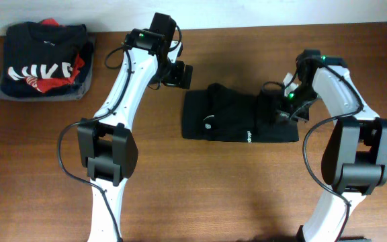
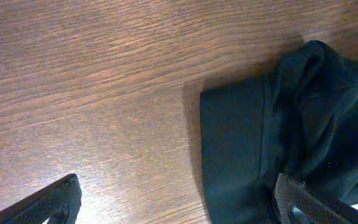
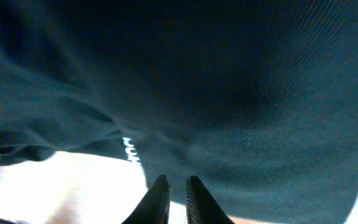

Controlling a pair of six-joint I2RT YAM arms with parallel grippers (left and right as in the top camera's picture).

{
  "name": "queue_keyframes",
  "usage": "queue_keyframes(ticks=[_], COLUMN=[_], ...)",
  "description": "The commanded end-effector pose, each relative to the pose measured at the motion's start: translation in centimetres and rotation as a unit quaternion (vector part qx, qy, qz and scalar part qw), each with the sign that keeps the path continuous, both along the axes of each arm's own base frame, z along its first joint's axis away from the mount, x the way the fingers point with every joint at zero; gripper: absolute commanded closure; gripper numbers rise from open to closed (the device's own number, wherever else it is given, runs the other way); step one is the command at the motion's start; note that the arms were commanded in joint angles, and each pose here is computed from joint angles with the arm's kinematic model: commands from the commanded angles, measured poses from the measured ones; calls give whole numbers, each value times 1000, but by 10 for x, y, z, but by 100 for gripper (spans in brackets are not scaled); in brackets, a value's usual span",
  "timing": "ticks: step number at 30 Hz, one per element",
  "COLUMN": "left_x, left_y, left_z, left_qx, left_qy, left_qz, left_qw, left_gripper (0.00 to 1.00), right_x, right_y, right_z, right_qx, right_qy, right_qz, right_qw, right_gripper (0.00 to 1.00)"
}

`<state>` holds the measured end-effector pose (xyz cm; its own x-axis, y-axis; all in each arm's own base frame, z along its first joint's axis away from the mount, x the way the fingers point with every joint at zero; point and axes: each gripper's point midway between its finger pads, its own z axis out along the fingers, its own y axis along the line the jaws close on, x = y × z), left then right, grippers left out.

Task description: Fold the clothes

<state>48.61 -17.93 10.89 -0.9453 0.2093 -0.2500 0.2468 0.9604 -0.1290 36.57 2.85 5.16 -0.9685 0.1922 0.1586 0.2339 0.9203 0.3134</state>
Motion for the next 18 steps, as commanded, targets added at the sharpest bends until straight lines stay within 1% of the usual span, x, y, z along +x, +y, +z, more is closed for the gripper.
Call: queue_keyframes(ticks=[1,4,8,9,13,18], left_x=[1,1,0,0,1,1], left_y=[3,3,3,3,3,3], left_z=[-8,-7,-8,-8,-8,-8], left_qx=[4,4,4,4,4,4], left_qy=[6,5,6,6,6,6], left_qz=[-5,-5,-5,-5,-5,-5], left_qw=[1000,1000,1000,1000,1000,1000], left_gripper=[1,1,1,1,1,1], right_x=[-9,-11,-5,-1,22,65], right_y=[6,6,6,6,4,0], right_z=[-12,-19,-18,-16,7,41], right_qx=[18,18,16,16,13,7], right_qy=[11,10,0,-5,-44,-126], right_qz=[2,2,-8,-11,-14,-12], right_qw=[1000,1000,1000,1000,999,992], right_gripper=[85,86,96,96,96,96])
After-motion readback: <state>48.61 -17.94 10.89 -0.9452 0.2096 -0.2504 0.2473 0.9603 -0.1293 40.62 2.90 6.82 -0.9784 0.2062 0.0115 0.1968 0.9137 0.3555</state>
